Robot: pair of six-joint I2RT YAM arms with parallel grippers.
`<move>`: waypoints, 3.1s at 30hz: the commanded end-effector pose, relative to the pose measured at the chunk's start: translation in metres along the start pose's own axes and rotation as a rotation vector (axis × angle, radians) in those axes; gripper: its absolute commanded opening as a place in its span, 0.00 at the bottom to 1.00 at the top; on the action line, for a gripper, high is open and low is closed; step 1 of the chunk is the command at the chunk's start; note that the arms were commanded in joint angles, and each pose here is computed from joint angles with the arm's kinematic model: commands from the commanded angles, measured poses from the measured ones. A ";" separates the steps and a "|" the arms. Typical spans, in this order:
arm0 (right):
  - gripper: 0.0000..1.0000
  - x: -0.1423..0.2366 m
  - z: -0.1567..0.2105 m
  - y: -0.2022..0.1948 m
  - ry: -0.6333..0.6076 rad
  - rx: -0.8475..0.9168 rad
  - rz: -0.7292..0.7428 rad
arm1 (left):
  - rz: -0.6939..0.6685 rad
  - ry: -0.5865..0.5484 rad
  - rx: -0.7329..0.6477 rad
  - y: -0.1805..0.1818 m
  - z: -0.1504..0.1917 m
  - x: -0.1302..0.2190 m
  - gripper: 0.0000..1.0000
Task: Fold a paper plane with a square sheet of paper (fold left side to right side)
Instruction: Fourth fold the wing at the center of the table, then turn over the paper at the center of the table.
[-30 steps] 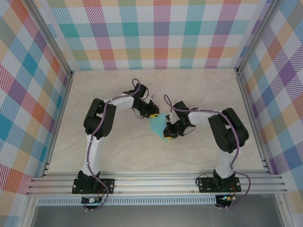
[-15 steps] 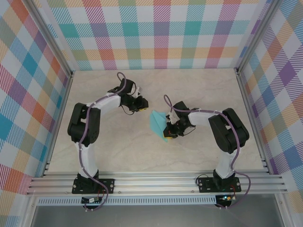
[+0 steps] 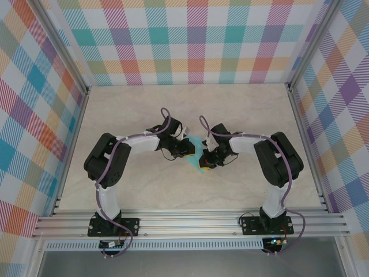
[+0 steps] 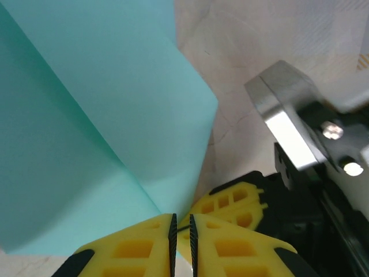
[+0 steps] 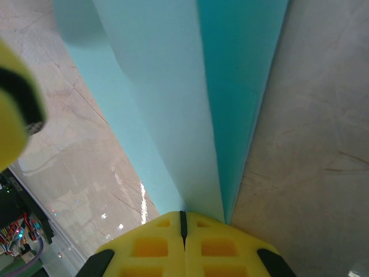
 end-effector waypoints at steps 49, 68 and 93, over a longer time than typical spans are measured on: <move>0.00 -0.016 0.042 -0.044 0.147 -0.124 0.189 | -0.184 -0.045 0.048 0.048 -0.079 -0.022 0.12; 0.04 0.000 0.021 -0.015 0.053 -0.033 0.091 | -0.041 -0.164 0.035 0.036 -0.135 0.041 0.27; 0.65 0.100 -0.010 -0.004 -0.405 -0.019 0.074 | 0.110 -0.081 0.059 0.006 -0.050 -0.004 0.38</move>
Point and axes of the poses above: each hand's point on the last joint's axis, 136 mm out from that joint toward the fingers, its own x axis back along the fingers, its own y axis along the line the jaws close on, z = x × y, the point moved 5 cm from there along x, back along the fingers, and after that the axes turned 2 degrees about x, right-handed, at the moved point
